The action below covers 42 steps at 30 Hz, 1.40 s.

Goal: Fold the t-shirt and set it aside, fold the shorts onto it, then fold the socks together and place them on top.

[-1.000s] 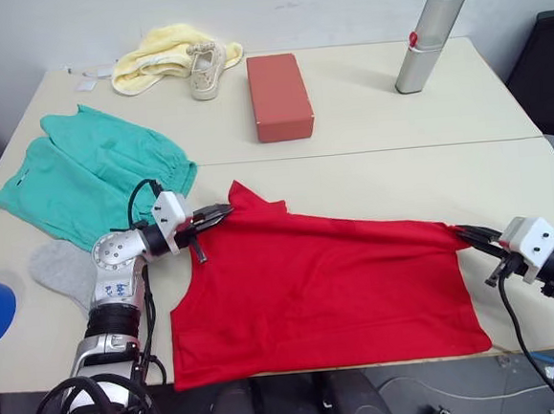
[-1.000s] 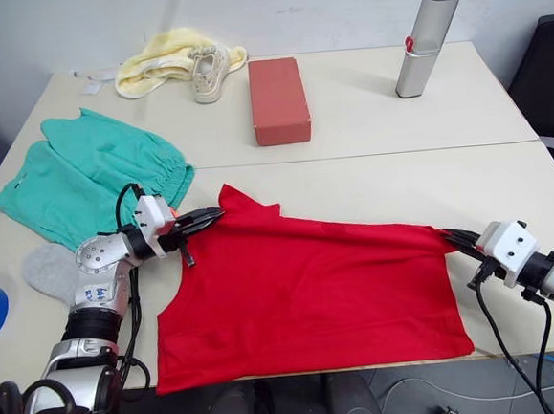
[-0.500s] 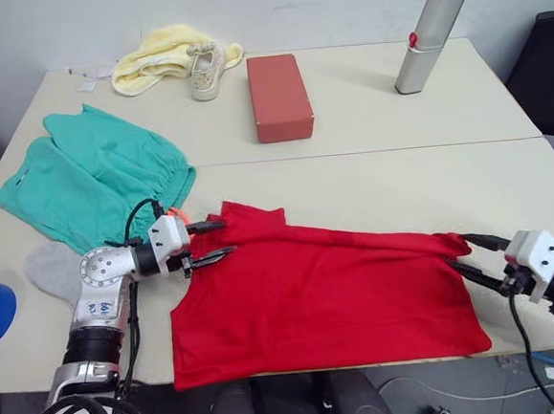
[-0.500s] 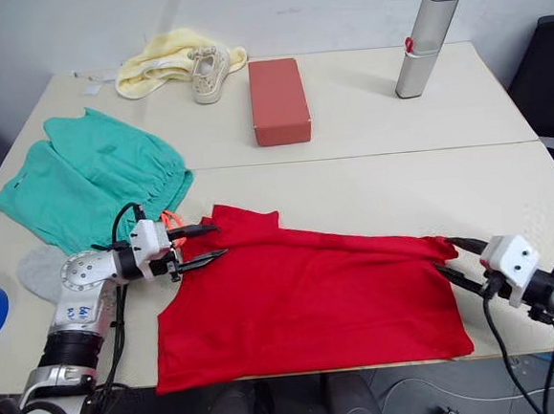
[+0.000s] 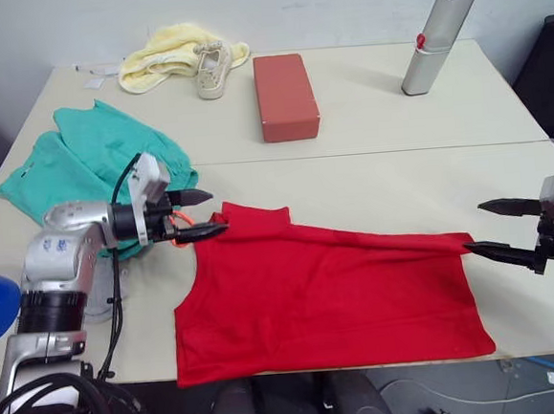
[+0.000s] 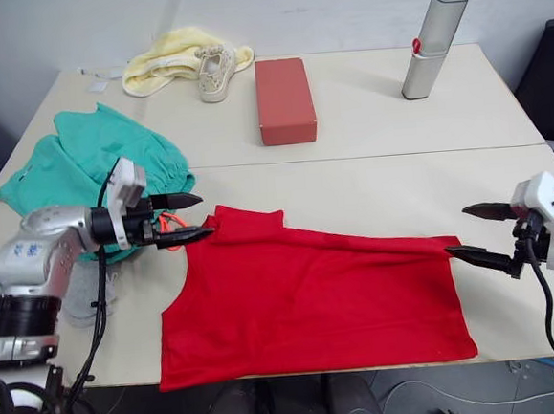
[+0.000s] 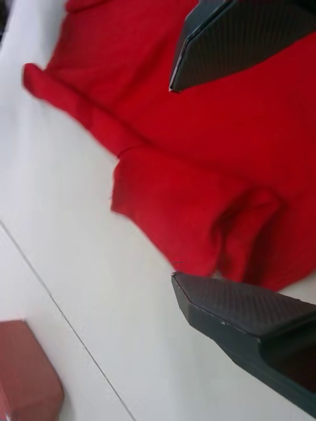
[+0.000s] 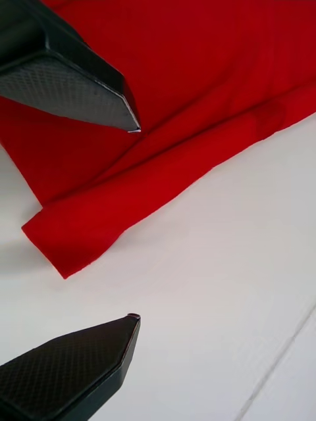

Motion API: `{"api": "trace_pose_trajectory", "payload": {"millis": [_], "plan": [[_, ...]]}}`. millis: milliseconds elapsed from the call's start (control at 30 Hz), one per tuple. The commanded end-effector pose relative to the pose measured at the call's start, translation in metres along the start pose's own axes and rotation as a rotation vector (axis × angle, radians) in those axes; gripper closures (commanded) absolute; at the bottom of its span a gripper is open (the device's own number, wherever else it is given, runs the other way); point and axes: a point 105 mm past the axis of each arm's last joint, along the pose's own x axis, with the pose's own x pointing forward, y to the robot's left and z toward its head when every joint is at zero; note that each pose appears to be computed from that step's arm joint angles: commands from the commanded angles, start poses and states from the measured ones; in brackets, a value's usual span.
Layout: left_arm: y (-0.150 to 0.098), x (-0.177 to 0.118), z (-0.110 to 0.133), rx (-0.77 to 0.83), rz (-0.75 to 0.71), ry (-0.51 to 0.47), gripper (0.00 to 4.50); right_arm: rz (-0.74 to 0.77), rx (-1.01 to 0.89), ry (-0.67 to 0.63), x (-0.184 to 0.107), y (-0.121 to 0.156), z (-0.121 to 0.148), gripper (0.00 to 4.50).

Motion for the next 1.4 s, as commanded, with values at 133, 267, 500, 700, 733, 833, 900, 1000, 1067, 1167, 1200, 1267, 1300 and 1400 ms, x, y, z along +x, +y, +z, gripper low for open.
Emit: {"api": "trace_pose_trajectory", "payload": {"millis": [133, 267, 500, 700, 733, 833, 900, 1000, 1067, 1167, 1200, 1267, 1300, 1400], "plan": [[0.025, 0.019, -0.012, -0.148, 0.095, 0.171, 0.03, 0.034, 0.155, 0.155, 0.016, -0.014, -0.018, 0.00], [0.030, 0.034, -0.014, -0.162, 0.105, 0.202, 0.03, 0.041, 0.217, 0.150, 0.026, -0.021, -0.018, 0.00], [0.026, 0.044, -0.015, -0.171, 0.054, 0.216, 0.03, 0.084, 0.294, 0.194, 0.030, -0.018, -0.026, 0.00], [0.026, 0.047, -0.016, -0.178, 0.045, 0.213, 0.44, 0.068, 0.299, 0.145, 0.034, -0.026, -0.017, 0.38], [0.026, 0.047, -0.016, -0.178, 0.045, 0.212, 0.66, 0.073, 0.294, 0.152, 0.034, -0.026, -0.017, 0.64], [0.027, 0.050, -0.017, -0.168, 0.049, 0.204, 1.58, 0.080, 0.288, 0.169, 0.034, -0.026, -0.019, 1.61], [0.028, 0.051, -0.019, -0.167, 0.051, 0.202, 2.28, 0.087, 0.283, 0.181, 0.033, -0.024, -0.021, 2.38], [0.028, 0.053, -0.019, -0.158, 0.049, 0.185, 3.22, 0.093, 0.271, 0.189, 0.032, -0.023, -0.023, 3.41], [0.029, 0.055, -0.014, -0.138, 0.050, 0.149, 3.89, 0.089, 0.257, 0.171, 0.031, -0.025, -0.020, 4.11], [0.030, 0.057, -0.010, -0.123, 0.052, 0.112, 4.48, 0.087, 0.236, 0.146, 0.031, -0.025, -0.016, 4.50], [0.031, 0.056, -0.007, -0.110, 0.060, 0.084, 4.48, 0.092, 0.229, 0.135, 0.030, -0.025, -0.013, 4.50], [0.033, 0.054, 0.007, -0.043, 0.067, -0.005, 4.48, 0.107, 0.133, 0.056, 0.027, -0.024, 0.001, 4.50], [0.031, 0.051, 0.015, 0.005, 0.058, -0.054, 4.48, 0.099, 0.035, 0.013, 0.026, -0.024, 0.010, 4.50], [0.022, 0.039, 0.023, 0.175, 0.005, -0.096, 4.48, 0.057, -0.106, -0.015, 0.020, -0.025, 0.016, 4.50]]}}
